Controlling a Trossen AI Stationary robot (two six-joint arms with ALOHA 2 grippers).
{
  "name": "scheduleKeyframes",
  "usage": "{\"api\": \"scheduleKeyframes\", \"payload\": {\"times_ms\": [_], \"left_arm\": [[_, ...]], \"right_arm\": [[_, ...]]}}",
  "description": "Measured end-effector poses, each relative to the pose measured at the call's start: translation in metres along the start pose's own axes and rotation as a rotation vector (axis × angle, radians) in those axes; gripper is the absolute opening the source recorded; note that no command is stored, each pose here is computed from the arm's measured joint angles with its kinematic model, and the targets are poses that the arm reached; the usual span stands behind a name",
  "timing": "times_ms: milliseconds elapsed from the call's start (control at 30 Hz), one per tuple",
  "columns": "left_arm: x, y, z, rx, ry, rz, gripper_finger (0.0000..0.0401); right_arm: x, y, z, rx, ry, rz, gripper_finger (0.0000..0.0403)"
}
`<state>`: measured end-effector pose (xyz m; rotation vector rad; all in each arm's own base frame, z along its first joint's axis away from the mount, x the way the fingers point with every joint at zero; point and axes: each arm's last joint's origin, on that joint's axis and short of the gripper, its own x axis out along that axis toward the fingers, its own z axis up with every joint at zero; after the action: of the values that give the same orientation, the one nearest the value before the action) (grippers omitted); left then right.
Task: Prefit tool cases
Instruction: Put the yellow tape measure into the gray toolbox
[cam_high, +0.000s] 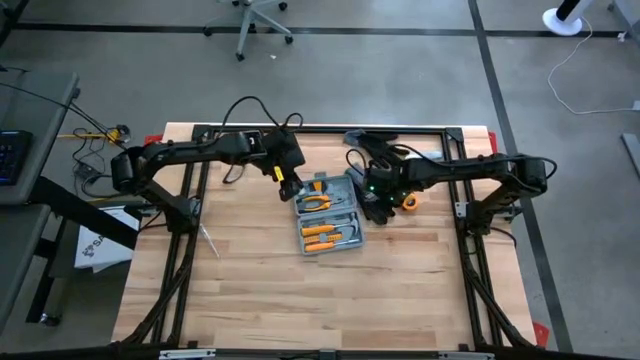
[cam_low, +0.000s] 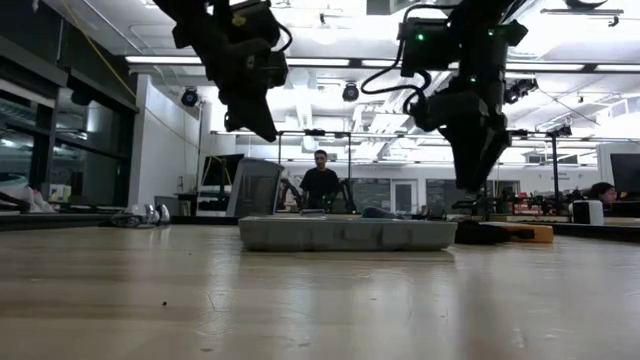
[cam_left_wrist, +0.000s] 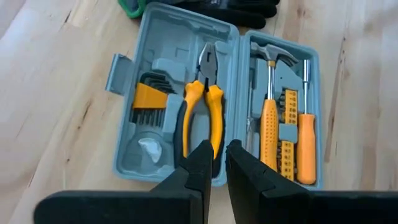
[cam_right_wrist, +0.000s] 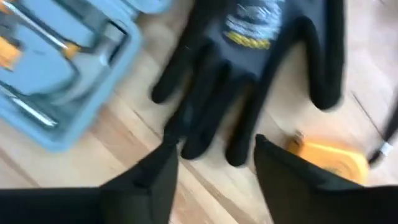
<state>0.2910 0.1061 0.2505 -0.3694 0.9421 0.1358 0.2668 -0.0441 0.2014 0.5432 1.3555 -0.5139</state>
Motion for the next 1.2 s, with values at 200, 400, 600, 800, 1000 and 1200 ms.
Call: {"api": "scheduleKeyframes", "payload": {"times_ms": [200, 400, 600, 800, 1000, 1200], "left_arm": [[-0.001, 0.004, 0.0, -0.007, -0.003, 0.007, 0.0058], [-0.001, 0.004, 0.0, 0.002, 0.003, 0.006, 0.0108], [-0.001, 0.004, 0.0, 0.002, 0.005, 0.006, 0.0149], [-0.001, 0.004, -0.001, 0.002, 0.005, 0.006, 0.0172], [-0.001, 0.004, 0.0, -0.006, 0.005, 0.007, 0.0182], [-0.001, 0.004, 0.0, -0.021, 0.004, 0.007, 0.0182]], "right_arm": [[-0.002, -0.008, -0.013, 0.003, 0.087, -0.144, 0.0264], [-0.005, -0.016, -0.029, 0.051, 0.067, -0.182, 0.0298], [0.011, -0.039, -0.052, 0.194, 0.057, -0.118, 0.0304], [0.019, -0.058, -0.062, 0.305, -0.003, -0.077, 0.0304], [0.022, -0.07, -0.056, 0.297, -0.021, -0.079, 0.0304], [0.022, -0.084, -0.051, 0.292, -0.01, -0.078, 0.0304]]}}
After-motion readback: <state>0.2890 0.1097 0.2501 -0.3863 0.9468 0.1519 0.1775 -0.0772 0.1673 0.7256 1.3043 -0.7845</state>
